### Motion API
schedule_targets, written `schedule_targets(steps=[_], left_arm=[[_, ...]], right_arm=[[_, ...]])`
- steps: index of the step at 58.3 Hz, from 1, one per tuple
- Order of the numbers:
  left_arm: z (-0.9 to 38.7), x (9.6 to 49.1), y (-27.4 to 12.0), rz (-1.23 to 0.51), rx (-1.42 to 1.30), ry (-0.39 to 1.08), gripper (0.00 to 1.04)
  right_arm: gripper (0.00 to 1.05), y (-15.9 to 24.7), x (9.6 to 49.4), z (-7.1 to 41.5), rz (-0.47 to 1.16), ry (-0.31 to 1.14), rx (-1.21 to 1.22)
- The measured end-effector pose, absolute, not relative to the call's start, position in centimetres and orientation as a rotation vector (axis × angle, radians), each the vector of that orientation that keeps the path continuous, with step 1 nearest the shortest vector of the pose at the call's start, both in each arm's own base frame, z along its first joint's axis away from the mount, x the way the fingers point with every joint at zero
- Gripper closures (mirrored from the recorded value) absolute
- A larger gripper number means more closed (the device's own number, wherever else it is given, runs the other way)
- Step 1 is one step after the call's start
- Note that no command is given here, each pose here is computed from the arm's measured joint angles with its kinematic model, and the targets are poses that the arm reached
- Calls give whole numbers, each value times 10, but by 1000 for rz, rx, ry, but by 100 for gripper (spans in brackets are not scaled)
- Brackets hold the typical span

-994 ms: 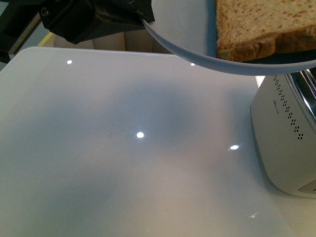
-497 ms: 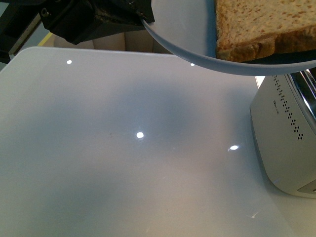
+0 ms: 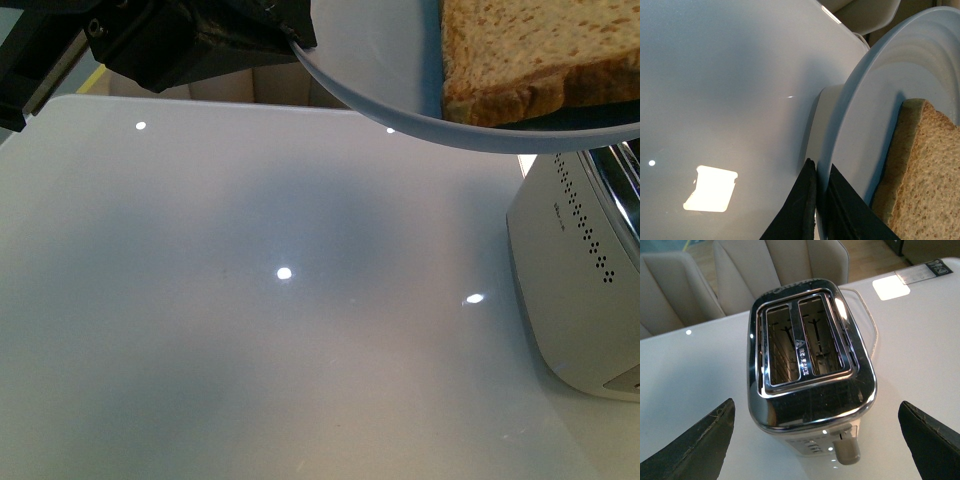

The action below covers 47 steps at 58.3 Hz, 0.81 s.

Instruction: Left arm holds plate, right arm toasts bread

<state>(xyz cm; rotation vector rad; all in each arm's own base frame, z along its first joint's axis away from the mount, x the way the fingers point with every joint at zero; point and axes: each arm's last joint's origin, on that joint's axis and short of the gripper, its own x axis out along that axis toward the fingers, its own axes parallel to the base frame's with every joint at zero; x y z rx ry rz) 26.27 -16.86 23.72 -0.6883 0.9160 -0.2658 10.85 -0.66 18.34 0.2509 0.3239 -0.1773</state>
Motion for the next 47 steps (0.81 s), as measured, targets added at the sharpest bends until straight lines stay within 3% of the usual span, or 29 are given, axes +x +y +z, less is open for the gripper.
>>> schedule_targets(steps=[20,47], left_arm=[[237,263,-169,-266,-690,917,102],[237,263,-169,-265,-690,917,102]], right_arm=[[9,7,147,223,-7,345,465],[9,44,176,229,231,391,804]])
